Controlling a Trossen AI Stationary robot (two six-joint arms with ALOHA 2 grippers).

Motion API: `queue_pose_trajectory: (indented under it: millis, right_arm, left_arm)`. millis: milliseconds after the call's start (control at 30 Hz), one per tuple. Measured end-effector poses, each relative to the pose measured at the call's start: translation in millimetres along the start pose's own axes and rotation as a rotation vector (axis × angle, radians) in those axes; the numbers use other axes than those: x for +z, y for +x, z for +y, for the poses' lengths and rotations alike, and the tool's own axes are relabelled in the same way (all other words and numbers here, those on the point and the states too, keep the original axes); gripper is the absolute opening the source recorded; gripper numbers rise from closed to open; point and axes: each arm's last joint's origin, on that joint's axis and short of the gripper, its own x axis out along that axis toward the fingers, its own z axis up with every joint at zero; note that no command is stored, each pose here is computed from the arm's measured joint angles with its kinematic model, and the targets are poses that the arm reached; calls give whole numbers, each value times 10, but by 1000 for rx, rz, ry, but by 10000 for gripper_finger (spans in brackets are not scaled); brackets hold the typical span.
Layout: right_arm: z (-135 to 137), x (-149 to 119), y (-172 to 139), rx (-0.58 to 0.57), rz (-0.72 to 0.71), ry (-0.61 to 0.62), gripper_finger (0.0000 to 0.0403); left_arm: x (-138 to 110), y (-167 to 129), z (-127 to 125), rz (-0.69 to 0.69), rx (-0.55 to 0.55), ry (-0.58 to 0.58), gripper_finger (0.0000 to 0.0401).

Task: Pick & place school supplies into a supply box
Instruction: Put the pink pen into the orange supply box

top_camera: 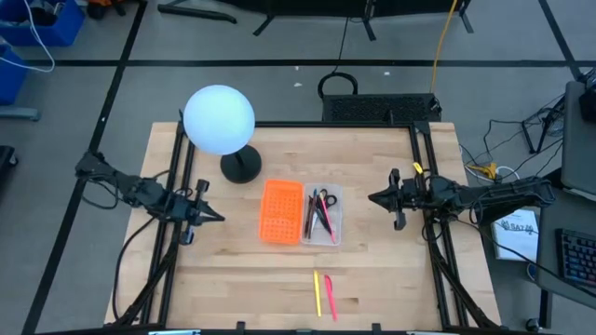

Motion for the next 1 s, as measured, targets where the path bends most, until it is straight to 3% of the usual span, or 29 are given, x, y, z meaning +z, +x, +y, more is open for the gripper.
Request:
queue_pose_trajectory:
  millis: [167,533,667,833,1000]
  right_arm:
    - [9,54,-2,9,-56,35,0]
    - [60,202,-18,55,-207,33,0]
    - [77,140,28,35,-97,-11,0]
    - [217,524,165,-68,-34,-44,0]
    - [466,738,419,-144,188,6,0]
  left_arm:
    - [-119,-83,-4,-7,11,-17,2]
    - [-160,-186,-32,-96,-102,-5,2]
    - [-179,-191,-40,-77,-119,11,2]
    - [-176,-192,-36,-79,-109,33,3]
    - [-144,-192,18,-80,49,19,5]
